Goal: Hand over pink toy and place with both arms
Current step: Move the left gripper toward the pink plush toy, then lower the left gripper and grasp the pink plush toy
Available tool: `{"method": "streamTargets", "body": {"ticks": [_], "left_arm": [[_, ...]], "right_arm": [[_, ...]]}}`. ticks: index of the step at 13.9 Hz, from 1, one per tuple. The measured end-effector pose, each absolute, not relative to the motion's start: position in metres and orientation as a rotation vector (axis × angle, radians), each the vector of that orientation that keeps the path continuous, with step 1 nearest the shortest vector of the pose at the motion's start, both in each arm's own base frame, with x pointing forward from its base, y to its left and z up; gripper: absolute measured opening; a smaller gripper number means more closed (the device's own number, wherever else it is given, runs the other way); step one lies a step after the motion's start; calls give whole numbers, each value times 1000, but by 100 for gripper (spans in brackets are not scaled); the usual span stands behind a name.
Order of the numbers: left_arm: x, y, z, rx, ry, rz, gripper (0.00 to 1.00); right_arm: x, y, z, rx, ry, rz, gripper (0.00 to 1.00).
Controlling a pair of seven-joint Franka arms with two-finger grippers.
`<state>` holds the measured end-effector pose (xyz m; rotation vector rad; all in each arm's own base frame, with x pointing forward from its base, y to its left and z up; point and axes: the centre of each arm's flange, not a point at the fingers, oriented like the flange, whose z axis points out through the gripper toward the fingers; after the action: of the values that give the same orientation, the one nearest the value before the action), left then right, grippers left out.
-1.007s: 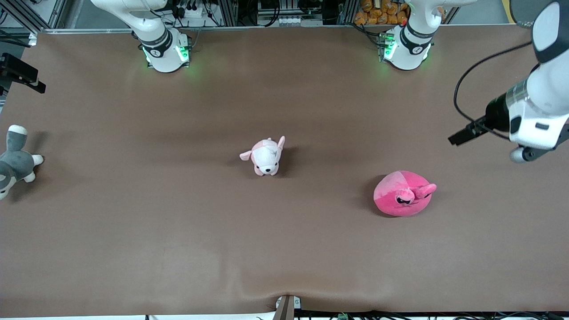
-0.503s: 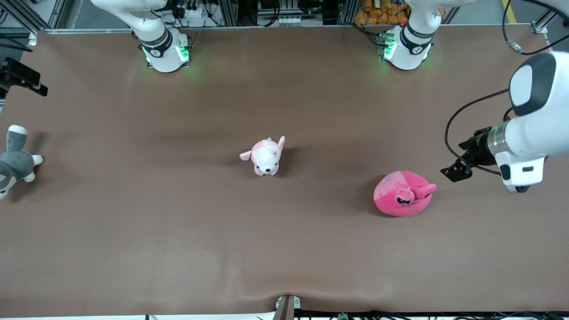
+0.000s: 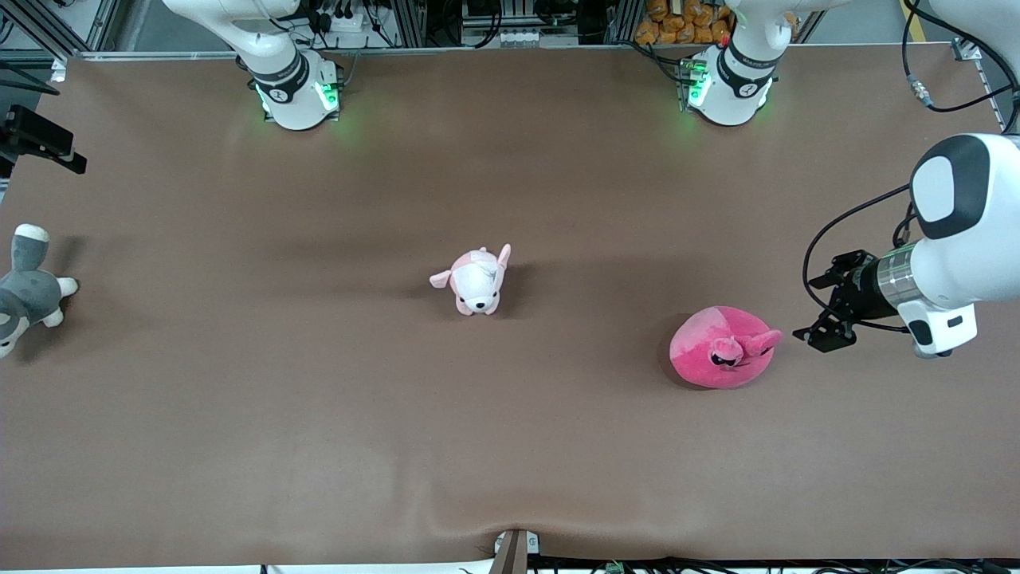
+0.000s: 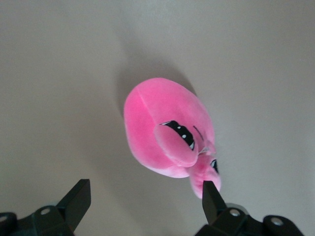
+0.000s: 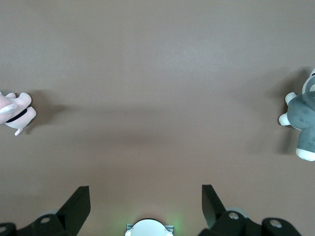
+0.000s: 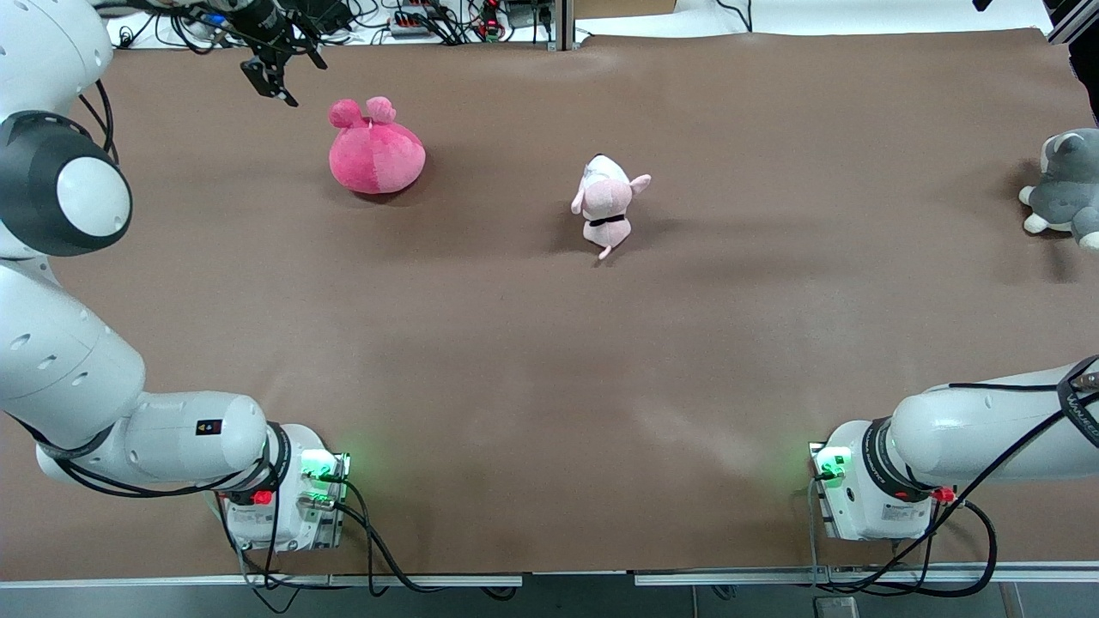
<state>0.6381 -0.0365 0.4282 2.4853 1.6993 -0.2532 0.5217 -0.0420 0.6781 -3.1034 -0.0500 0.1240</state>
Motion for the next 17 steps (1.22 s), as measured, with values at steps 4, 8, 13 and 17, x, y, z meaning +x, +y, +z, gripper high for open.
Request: {"method": "streamTargets", "body": {"ticks": [4, 8, 13, 17], "left_arm": [[637, -21, 385, 2245, 1915, -300, 100], [644, -23, 349, 2160, 2005, -317, 100], [646, -38, 327, 2177, 2000, -344, 91], [646, -49, 328, 2189, 1983, -336, 48]], "right_arm": [[523, -43, 676, -3104, -47, 130, 100], [526, -46, 670, -3110, -39, 148, 100], [533, -49, 661, -3143, -34, 182, 100], [540, -56, 647, -3144, -13, 223, 100]]}}
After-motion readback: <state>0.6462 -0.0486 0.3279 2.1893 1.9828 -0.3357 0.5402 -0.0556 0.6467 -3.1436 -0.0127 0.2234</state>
